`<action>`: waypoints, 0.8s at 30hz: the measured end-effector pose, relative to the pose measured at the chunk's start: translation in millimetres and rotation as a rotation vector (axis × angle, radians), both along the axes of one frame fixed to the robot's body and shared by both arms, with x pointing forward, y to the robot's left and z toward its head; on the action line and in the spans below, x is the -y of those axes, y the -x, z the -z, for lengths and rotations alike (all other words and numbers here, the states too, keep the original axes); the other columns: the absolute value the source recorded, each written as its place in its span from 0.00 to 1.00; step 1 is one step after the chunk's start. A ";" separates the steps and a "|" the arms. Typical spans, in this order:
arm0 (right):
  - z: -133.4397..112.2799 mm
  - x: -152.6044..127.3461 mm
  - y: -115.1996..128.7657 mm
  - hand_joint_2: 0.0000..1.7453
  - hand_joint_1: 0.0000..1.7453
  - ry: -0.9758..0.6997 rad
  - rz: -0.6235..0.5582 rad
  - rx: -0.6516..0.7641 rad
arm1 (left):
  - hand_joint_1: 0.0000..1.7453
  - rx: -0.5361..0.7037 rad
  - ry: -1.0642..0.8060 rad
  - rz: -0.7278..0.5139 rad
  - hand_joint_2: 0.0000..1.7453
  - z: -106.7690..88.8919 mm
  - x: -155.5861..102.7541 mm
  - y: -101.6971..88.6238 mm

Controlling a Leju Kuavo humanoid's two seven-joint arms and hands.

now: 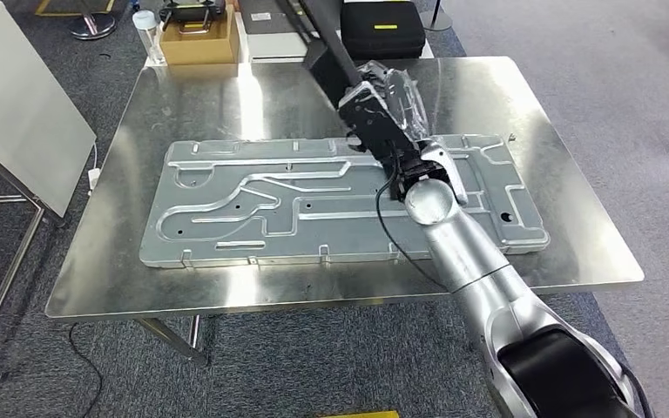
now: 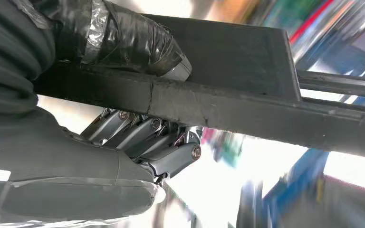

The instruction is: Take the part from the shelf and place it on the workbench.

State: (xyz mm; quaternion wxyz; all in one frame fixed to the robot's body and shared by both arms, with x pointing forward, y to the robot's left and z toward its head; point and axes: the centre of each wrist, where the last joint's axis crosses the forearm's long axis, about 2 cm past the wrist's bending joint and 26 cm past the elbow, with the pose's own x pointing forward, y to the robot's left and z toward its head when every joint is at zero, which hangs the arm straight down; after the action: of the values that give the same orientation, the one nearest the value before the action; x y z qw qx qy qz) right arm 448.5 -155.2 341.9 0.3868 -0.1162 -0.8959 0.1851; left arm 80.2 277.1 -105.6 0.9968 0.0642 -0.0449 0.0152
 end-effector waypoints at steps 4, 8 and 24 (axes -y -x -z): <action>-3.7 -5.4 -0.2 1.00 0.99 0.238 0.324 0.221 | 0.00 -0.002 0.003 0.032 1.00 -0.8 4.4 -3.7; 8.3 -14.6 1.8 1.00 0.99 0.483 0.487 0.373 | 0.00 0.006 0.003 0.055 1.00 -2.3 6.9 -10.5; 76.2 -48.6 24.4 1.00 0.99 0.867 0.596 0.489 | 0.00 0.074 0.011 0.121 1.00 -9.8 15.1 -41.0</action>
State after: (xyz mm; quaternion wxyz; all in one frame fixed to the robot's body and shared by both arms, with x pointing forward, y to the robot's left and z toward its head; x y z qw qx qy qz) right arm 424.1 -106.6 265.7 0.1211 -0.5505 -0.7303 0.3861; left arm 121.1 261.9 -95.8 0.9939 0.0555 -0.0857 -0.0425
